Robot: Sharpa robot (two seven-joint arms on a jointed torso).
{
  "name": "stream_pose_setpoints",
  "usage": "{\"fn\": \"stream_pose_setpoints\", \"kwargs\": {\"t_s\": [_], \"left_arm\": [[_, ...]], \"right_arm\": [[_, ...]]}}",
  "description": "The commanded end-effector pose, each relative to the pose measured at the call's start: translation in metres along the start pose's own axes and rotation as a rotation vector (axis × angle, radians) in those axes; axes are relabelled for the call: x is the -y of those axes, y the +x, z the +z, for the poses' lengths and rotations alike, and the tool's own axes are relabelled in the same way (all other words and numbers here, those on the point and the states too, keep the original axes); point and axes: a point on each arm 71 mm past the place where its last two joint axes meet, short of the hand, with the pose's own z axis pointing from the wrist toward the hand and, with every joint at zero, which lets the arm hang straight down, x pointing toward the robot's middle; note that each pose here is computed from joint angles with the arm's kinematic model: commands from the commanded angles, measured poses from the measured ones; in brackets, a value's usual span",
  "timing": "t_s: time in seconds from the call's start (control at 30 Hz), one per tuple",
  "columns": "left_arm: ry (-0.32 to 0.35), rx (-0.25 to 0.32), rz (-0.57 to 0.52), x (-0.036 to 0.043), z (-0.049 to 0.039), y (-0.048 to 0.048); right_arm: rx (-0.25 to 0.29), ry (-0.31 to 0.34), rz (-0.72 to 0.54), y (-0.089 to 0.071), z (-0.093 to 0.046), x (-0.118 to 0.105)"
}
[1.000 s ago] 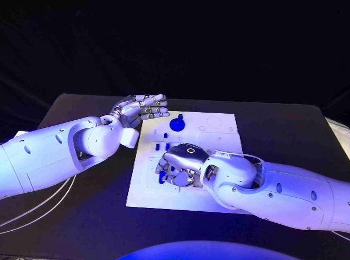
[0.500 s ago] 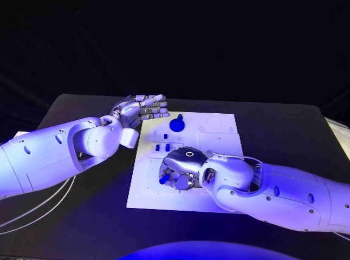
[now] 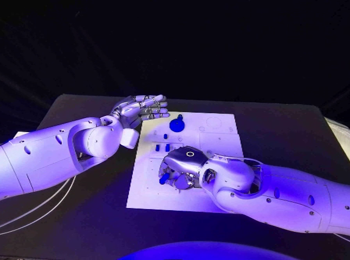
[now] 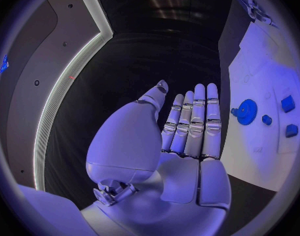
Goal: Assemble the parts on the task board
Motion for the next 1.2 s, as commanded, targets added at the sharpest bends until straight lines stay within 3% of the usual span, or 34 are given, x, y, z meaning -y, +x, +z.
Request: {"fn": "stream_pose_setpoints", "kwargs": {"t_s": [0.03, 0.4, 0.6, 0.97, 1.2], "left_arm": [[0.004, -0.023, -0.004, 0.0004, 0.0004, 0.0031], [0.002, -0.026, -0.005, 0.0003, 0.0002, 0.0036], [-0.001, -0.026, -0.004, 0.0002, 0.0001, 0.0035], [-0.004, -0.029, -0.005, -0.0001, 0.0001, 0.0038], [-0.006, -0.031, -0.005, -0.0002, 0.0, 0.0038]], "right_arm": [[0.001, 0.004, -0.012, 0.0, 0.0, -0.001], [-0.07, 0.003, -0.023, 0.005, 0.002, -0.003], [-0.07, 0.009, -0.025, 0.006, 0.003, -0.003], [-0.002, 0.006, -0.015, 0.001, 0.003, -0.003], [0.098, -0.011, 0.017, -0.006, -0.001, -0.004]]}}
